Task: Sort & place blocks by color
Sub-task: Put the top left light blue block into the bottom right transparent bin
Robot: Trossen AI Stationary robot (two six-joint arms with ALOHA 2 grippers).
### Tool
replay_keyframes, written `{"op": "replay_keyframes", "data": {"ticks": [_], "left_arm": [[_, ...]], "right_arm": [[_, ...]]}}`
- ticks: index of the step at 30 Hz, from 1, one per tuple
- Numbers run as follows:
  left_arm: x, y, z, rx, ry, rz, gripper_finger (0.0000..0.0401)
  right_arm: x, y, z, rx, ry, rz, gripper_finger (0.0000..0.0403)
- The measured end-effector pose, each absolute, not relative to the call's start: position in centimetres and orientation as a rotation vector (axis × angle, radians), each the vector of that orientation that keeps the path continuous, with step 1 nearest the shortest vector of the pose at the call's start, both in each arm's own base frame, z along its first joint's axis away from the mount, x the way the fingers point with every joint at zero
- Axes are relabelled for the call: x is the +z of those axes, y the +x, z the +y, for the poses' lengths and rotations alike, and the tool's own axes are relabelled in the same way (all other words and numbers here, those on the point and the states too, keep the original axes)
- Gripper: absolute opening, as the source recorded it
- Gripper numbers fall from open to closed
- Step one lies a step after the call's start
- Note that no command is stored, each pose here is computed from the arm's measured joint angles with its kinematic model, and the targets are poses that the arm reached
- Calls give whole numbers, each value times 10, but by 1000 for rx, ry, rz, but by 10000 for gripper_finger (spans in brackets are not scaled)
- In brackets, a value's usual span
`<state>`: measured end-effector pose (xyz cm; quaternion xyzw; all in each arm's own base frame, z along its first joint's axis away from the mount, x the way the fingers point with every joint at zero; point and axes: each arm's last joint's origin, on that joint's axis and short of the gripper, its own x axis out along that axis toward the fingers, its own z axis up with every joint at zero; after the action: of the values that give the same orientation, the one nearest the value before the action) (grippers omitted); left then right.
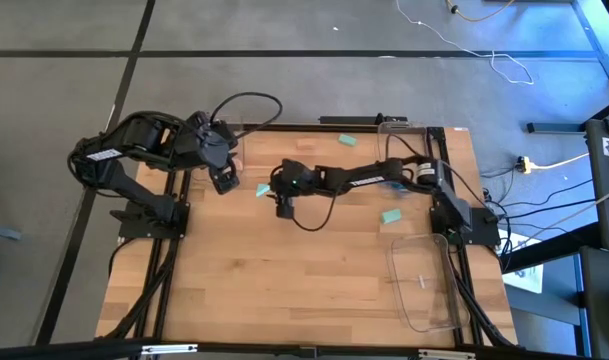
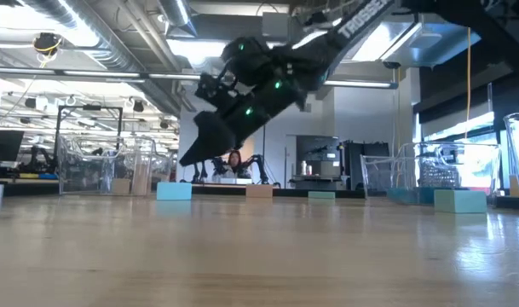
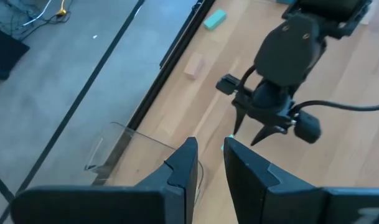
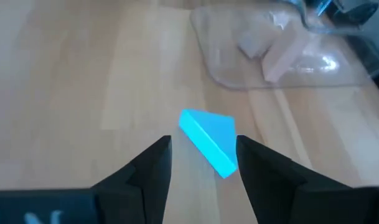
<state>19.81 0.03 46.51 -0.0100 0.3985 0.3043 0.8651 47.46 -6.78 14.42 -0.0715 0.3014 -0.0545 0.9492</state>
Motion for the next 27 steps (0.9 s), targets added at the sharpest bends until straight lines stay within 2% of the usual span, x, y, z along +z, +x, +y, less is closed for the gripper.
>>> {"op": "replay_keyframes", "data": {"ticks": [13, 27], "left_arm": [[465, 198, 0, 640, -14, 837, 72], [464, 196, 1, 662, 7, 848, 72]], "right_arm": [[112, 480, -99, -189, -90, 554, 181], [106, 480, -101, -118, -134, 562, 181]]}}
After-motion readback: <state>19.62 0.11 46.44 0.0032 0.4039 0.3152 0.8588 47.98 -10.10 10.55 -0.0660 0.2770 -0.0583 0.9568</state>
